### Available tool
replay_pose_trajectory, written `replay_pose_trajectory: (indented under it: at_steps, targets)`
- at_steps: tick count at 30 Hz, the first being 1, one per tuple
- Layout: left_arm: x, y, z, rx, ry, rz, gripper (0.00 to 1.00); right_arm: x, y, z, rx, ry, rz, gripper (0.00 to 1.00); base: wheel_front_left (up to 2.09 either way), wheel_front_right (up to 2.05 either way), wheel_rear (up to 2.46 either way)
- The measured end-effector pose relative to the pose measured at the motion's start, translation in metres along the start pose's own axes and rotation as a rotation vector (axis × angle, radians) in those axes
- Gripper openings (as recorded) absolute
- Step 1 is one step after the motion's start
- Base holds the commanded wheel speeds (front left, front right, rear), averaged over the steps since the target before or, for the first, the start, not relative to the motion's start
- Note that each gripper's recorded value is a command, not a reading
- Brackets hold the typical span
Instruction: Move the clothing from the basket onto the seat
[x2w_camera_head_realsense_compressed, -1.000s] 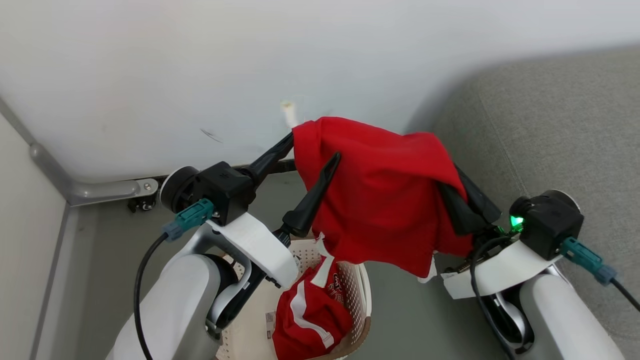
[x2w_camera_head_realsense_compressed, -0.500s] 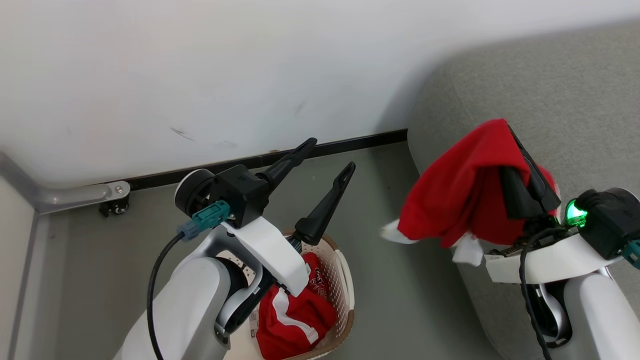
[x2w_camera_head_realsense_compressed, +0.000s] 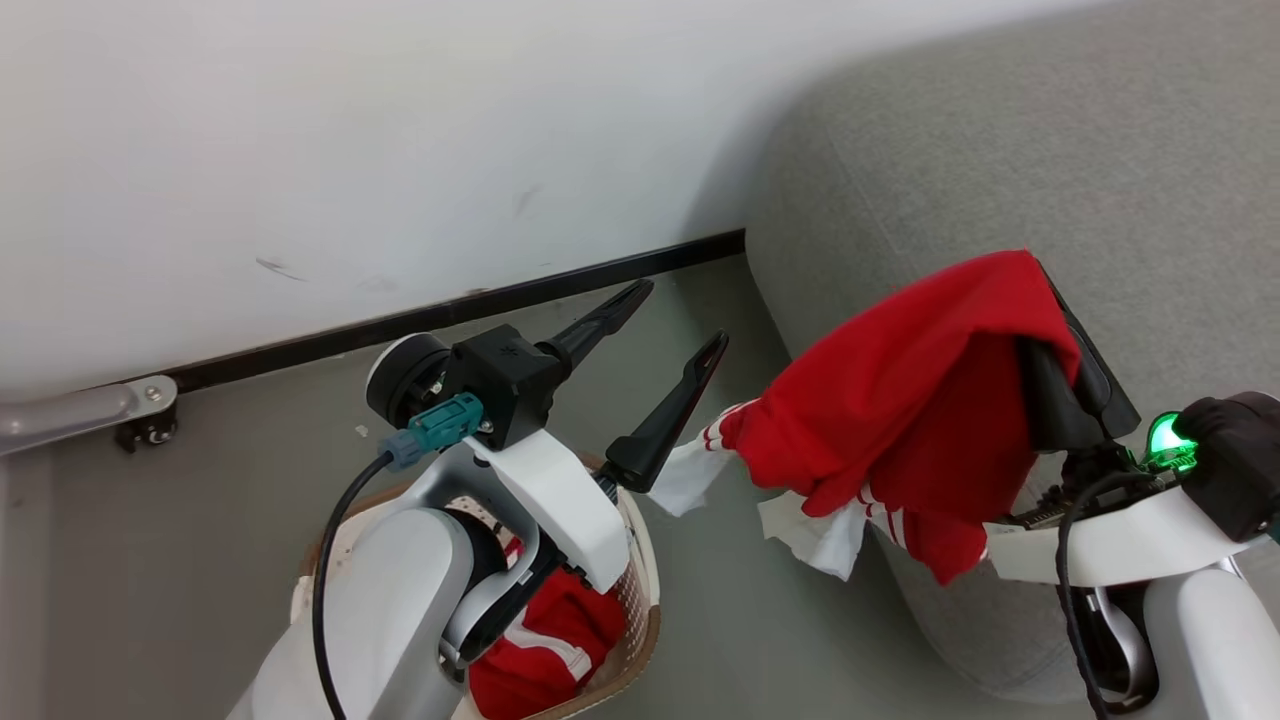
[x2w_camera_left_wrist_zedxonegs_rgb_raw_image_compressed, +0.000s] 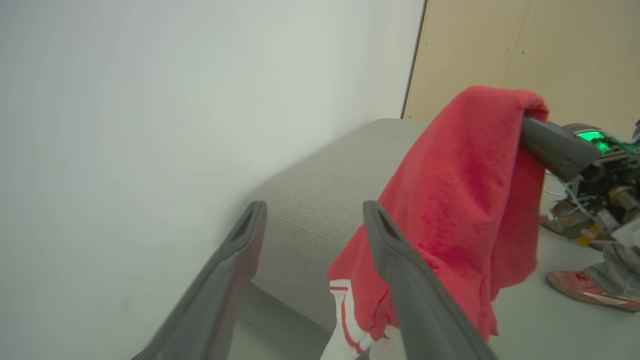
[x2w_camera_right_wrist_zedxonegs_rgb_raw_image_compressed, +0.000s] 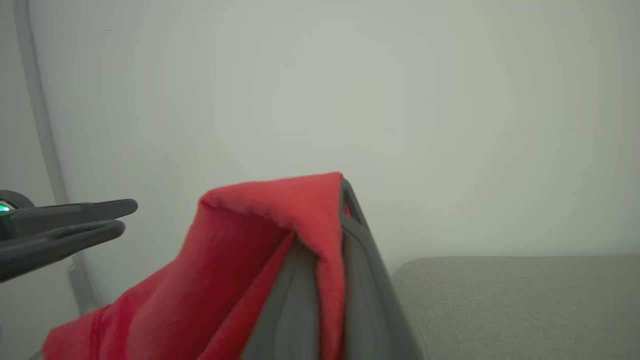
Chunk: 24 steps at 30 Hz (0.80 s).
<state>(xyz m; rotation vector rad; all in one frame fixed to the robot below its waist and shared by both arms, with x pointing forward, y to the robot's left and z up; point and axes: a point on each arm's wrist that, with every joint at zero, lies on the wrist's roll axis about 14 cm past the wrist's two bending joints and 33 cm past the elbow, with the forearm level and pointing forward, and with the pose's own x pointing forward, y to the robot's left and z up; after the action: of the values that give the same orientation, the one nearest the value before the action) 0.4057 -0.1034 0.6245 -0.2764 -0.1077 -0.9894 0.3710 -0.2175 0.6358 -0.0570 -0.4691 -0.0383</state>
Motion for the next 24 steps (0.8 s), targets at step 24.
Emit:
replay_pose_trajectory:
  at_steps: [24]
  targets:
    - [0.038, -0.018, -0.025, -0.056, 0.027, -0.129, 1.0, -0.031, -0.04, -0.005, -0.004, 0.063, -0.137, 0.0, 0.0, 0.0, 0.0]
